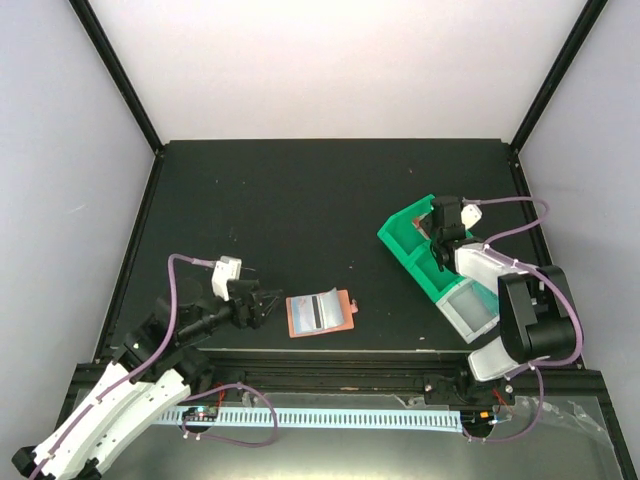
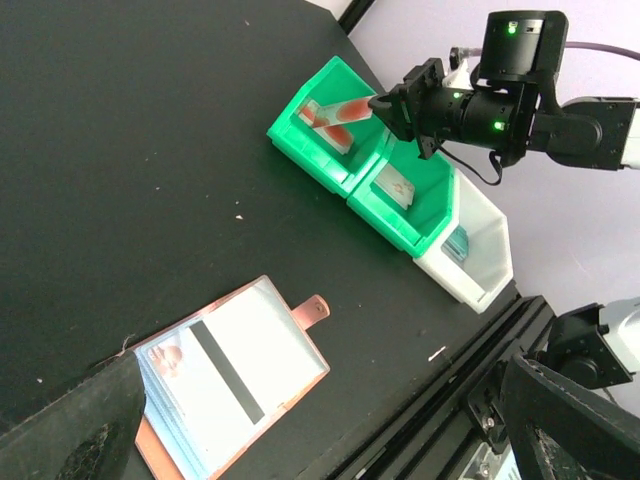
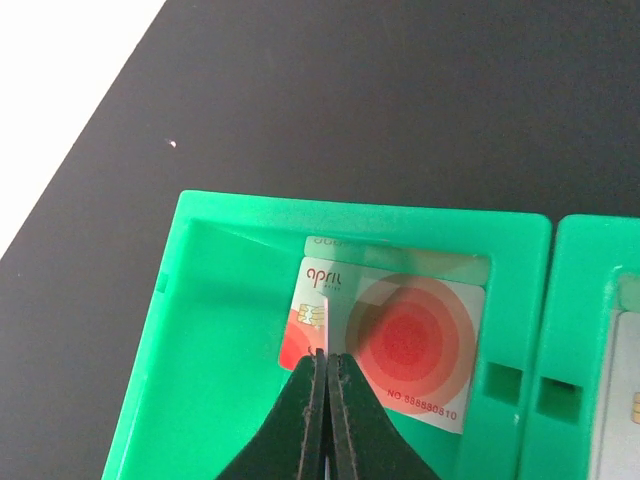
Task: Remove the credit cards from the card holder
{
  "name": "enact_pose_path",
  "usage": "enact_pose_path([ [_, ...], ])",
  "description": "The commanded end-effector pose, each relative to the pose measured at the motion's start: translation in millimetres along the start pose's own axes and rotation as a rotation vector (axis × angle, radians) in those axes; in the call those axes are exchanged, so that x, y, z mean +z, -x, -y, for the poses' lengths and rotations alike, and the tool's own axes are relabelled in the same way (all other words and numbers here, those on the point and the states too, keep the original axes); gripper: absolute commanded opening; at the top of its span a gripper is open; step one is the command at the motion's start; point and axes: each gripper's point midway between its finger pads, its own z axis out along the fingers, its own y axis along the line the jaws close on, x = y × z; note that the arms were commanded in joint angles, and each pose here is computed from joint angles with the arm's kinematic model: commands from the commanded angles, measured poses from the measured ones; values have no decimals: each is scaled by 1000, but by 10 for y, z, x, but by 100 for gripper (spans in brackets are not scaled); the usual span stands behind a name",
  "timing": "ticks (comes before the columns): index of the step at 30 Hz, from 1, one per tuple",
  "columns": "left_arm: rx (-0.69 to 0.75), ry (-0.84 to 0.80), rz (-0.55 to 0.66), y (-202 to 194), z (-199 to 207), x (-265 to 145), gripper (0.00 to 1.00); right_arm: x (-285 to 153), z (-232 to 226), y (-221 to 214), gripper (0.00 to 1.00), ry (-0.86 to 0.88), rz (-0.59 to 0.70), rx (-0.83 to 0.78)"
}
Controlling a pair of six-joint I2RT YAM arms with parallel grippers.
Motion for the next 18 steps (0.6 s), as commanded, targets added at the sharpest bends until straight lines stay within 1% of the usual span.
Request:
enact_pose_path([
  [1,-21,7,19,54,31,-81,99,75,-162,155,1,48,59,93],
  [9,-76,-16,28,-13,3,-55,99,137,-126,119,1,55,65,108],
  [15,-66,-5,29,-18,-14,-75,99,164,-30,134,1,77,82,180],
  [18,-58,-8,37,1,3,-98,99,218,6,140,1,57,79,187],
])
